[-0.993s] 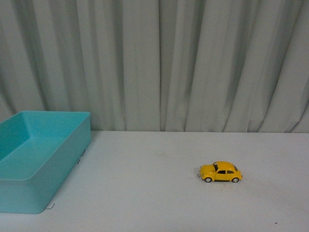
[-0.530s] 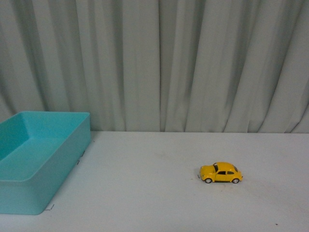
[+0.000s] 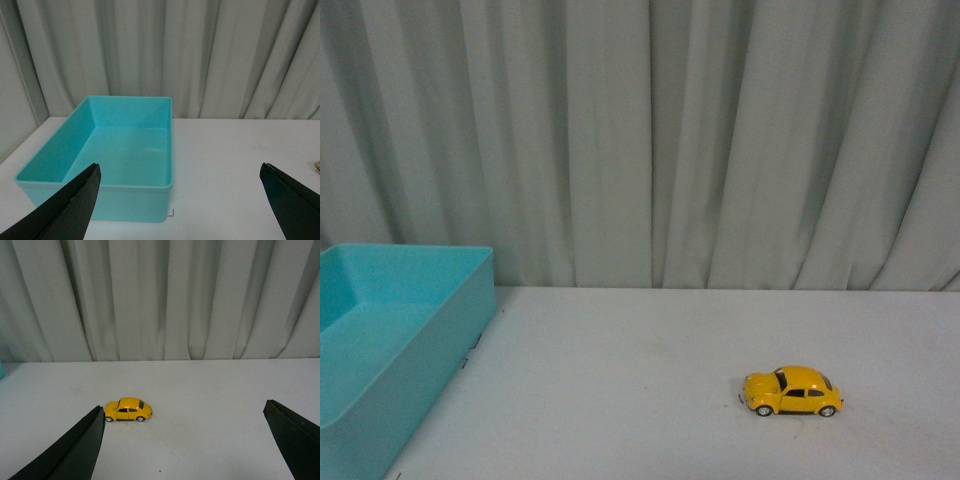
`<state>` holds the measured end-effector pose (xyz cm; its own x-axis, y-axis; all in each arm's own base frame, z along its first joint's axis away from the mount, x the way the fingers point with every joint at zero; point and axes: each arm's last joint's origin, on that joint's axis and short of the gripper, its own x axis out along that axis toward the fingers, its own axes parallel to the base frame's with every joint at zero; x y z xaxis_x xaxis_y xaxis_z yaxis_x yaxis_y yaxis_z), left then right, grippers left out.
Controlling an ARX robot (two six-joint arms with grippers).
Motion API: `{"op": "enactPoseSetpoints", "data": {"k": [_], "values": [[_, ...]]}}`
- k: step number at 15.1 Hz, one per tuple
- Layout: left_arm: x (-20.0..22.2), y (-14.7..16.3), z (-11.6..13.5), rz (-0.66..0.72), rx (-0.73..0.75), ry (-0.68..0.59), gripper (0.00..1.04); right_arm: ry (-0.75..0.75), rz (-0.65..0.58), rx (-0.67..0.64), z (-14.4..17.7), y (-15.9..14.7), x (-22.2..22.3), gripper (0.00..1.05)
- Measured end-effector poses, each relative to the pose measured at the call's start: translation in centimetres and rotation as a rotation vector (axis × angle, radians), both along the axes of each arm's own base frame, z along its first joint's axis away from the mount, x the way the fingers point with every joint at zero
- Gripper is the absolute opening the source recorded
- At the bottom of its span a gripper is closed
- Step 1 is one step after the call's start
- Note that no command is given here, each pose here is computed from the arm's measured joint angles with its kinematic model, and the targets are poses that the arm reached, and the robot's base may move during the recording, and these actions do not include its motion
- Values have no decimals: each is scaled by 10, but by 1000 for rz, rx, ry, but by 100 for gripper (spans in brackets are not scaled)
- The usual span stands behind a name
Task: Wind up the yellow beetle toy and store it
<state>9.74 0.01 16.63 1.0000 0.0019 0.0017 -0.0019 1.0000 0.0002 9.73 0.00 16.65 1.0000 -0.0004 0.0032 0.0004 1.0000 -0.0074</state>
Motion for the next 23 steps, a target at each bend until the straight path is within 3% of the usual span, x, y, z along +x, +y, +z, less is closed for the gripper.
{"op": "enactPoseSetpoints", "data": {"k": [16,17,18,20,23], "values": [[0,0,0,-1,0,1,98,0,1,0,0,0,0,98],[0,0,0,0,0,1,98,29,89,62,-2,-1,1,98],[0,0,0,0,0,1,98,30,158,145,1,-8,7,98],[0,0,0,-1,0,2,98,3,216,165,7,-25,27,98],[0,0,0,0,0,2,98,-78,88,55,23,-67,89,98]]}}
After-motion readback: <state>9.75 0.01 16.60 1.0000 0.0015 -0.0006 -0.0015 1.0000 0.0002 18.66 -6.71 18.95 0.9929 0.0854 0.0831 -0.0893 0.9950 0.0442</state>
